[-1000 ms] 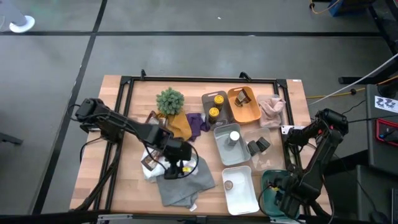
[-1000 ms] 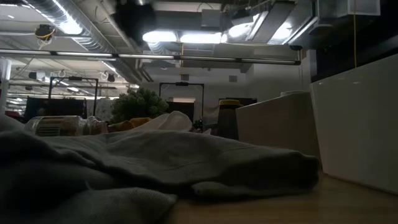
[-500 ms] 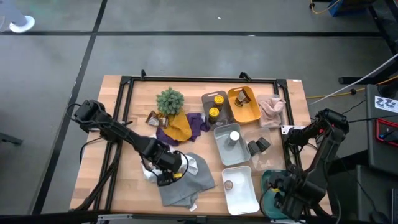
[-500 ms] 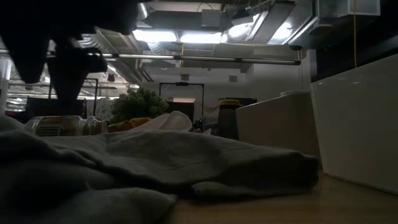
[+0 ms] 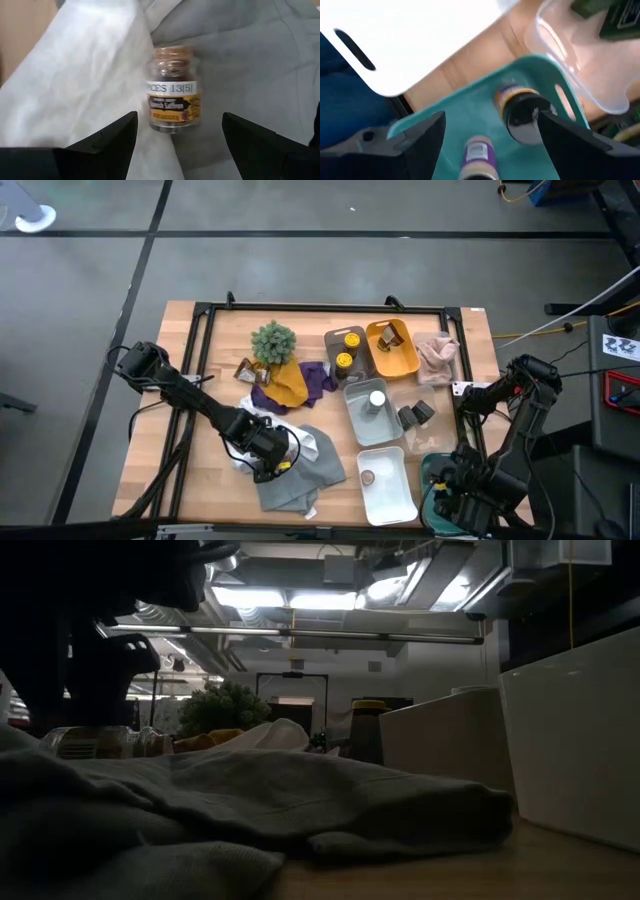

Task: Sort spices by type
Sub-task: Put the brown seasoning bottle into the white bin

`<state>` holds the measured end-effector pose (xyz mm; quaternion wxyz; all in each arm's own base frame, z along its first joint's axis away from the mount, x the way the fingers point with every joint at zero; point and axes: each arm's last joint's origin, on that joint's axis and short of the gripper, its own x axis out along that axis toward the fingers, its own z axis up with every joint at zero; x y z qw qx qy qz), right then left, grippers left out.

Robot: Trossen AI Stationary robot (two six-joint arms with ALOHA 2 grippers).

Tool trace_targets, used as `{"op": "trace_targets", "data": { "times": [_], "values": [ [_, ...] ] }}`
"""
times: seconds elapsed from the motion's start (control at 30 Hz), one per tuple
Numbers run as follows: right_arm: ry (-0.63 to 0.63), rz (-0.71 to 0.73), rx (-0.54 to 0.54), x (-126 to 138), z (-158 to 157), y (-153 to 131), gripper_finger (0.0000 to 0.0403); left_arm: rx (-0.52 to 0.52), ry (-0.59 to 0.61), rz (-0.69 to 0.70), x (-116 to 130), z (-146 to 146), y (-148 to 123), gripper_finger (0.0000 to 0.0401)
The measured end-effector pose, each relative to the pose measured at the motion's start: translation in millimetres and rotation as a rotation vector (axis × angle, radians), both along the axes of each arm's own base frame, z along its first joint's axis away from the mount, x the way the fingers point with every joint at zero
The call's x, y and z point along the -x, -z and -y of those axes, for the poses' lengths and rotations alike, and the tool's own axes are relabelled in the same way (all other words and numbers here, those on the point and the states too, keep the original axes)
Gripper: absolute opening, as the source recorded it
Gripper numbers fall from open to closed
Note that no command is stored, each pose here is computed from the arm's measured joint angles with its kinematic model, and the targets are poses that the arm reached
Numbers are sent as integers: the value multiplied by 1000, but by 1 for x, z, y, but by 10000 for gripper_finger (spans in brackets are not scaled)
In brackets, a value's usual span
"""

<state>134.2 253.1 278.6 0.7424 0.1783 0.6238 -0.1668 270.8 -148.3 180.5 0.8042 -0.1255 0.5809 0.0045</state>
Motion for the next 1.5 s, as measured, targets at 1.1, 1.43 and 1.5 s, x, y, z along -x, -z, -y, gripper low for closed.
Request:
{"op": "trace_targets", "data": {
  "times": [1.1,1.43,1.5],
  "values": [
    [-214,649,87,-28,-24,-15,317,-28,-72,76,0,8,-1,274],
    [-210,659,97,-28,-24,-16,317,-62,-63,21,-3,13,18,274],
    [-210,659,98,-28,-24,-16,317,-68,-58,12,-2,14,21,274]
  ]
}}
